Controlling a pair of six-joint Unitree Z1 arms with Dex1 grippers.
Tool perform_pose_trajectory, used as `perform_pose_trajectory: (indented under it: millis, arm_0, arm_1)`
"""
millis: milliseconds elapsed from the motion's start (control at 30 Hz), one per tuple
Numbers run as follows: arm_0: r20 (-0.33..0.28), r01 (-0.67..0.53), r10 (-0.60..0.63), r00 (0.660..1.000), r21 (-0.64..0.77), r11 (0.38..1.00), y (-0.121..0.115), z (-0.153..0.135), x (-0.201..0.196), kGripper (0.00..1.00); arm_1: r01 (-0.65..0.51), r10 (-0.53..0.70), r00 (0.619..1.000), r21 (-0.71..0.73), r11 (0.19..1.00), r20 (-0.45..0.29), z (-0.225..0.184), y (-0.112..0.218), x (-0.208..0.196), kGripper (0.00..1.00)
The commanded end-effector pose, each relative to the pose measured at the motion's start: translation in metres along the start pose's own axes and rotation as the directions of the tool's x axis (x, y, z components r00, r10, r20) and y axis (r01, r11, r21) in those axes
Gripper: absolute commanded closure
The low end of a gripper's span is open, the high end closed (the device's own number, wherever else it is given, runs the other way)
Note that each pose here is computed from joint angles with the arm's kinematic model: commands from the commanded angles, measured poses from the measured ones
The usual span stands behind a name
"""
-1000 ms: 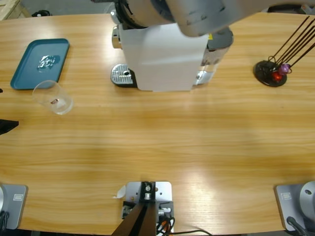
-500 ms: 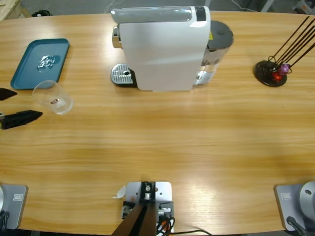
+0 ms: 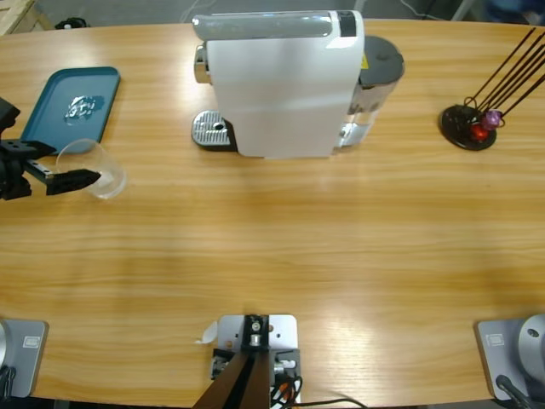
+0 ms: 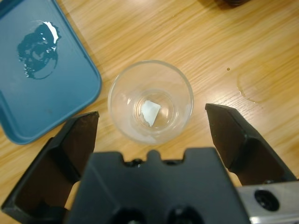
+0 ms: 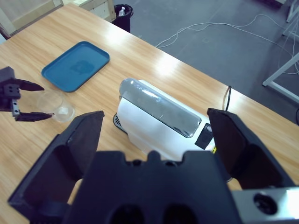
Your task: Pour coffee
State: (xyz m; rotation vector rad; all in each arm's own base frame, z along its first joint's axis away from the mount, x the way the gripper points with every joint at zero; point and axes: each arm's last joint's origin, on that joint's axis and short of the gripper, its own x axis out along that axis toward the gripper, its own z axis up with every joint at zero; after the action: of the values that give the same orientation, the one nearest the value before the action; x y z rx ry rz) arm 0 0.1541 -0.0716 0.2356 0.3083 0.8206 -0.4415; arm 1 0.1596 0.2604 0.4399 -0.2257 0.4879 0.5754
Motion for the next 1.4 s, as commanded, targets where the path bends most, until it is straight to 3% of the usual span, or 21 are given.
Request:
perform_pose_trajectory:
  millis: [33,200,333,433,467,700,833,933,1000,1100,1167,1400]
  arm_0:
    - [-0.068,0.017,-0.018,0.998,-0.024,1.000,0.003,-0.005,0.026,0.004]
    - [-0.120,0.026,-0.029,0.992,-0.024,0.999,0.003,-0.006,0.038,0.045]
    - [-0.126,0.020,-0.022,0.992,-0.021,1.000,0.003,-0.006,0.039,0.210]
    - [-0.115,0.024,-0.026,0.993,-0.020,1.000,0.003,-0.006,0.036,0.585]
    - [-0.111,0.024,-0.026,0.993,-0.019,1.000,0.003,-0.006,0.035,0.640]
    - [-0.093,0.035,-0.035,0.995,-0.008,0.999,0.002,-0.007,0.031,0.652]
    - [0.021,0.101,-0.102,0.995,0.060,0.993,-0.003,0.006,0.013,0.648]
    - [0.107,0.189,-0.208,0.972,0.166,0.968,-0.004,0.039,0.010,0.645]
    - [0.128,0.231,-0.268,0.955,0.244,0.942,-0.004,0.065,0.019,0.644]
    - [0.117,0.286,-0.331,0.936,0.294,0.912,0.005,0.096,0.045,0.648]
    - [0.079,0.310,-0.350,0.933,0.317,0.897,0.007,0.109,0.065,0.648]
    - [-0.018,0.356,-0.372,0.928,0.337,0.872,0.006,0.119,0.117,0.648]
  arm_1:
    - [0.024,-0.025,0.998,-0.016,1.000,-0.060,-0.014,0.008,0.018,0.000]
    - [0.024,-0.024,0.998,-0.007,1.000,-0.061,-0.015,0.009,0.021,0.000]
    - [0.024,-0.024,0.997,-0.001,1.000,-0.068,-0.017,0.010,0.024,0.000]
    - [0.022,-0.022,0.998,0.003,1.000,-0.067,-0.018,0.011,0.025,0.000]
    - [0.022,-0.022,0.998,0.004,1.000,-0.066,-0.018,0.011,0.025,0.000]
    - [0.019,-0.019,0.998,0.009,1.000,-0.067,-0.019,0.011,0.026,0.000]
    - [0.019,-0.019,0.998,0.009,1.000,-0.066,-0.019,0.011,0.026,0.000]
    - [0.018,-0.018,0.997,0.008,1.000,-0.069,-0.021,0.011,0.026,0.000]
    - [0.017,-0.016,0.998,0.009,1.000,-0.069,-0.021,0.010,0.025,0.000]
    - [0.009,-0.008,0.998,0.010,1.000,-0.062,-0.019,0.010,0.022,0.000]
    - [0.007,-0.006,0.998,0.007,1.000,-0.062,-0.019,0.010,0.022,0.000]
    - [0.012,-0.011,0.996,0.011,1.000,-0.087,-0.021,0.005,0.031,0.000]
